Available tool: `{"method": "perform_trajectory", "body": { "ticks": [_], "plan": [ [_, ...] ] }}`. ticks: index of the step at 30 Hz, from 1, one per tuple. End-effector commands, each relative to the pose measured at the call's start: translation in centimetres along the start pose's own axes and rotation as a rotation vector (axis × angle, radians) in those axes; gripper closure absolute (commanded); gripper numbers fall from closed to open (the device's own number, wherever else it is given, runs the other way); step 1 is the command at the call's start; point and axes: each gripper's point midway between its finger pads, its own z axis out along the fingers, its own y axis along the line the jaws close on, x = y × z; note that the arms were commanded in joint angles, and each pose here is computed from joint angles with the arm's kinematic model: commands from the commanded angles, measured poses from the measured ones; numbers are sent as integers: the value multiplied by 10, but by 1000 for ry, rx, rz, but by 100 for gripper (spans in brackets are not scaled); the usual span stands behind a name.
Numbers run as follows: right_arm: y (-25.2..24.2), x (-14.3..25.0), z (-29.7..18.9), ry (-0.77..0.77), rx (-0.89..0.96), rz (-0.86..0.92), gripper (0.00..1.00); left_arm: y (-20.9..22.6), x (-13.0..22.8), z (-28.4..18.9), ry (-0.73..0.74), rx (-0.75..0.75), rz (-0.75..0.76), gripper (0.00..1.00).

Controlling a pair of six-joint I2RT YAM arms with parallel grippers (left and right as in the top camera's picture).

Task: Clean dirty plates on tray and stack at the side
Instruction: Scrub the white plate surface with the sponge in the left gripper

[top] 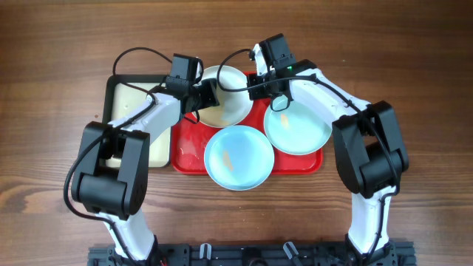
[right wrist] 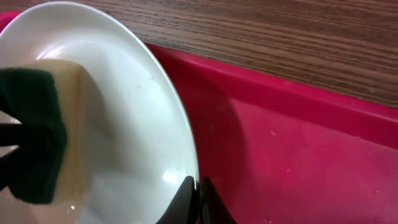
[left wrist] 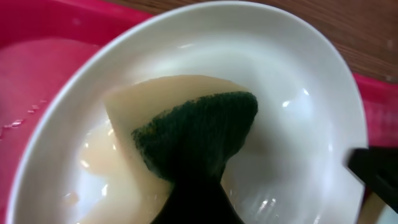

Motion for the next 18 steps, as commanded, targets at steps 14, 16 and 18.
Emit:
{"method": "perform_trajectory", "body": {
  "ticks": [14,16,18],
  "plan": [
    [6,12,12,36,-28,0,95,-78,-2,-19,58,383,40,96],
    [6,12,12,36,-28,0,96,-78,-24,-43,-26,354,44,96],
    [6,12,12,36,-28,0,96,-75,-33,-57,-62,330,40,96]
  ]
}}
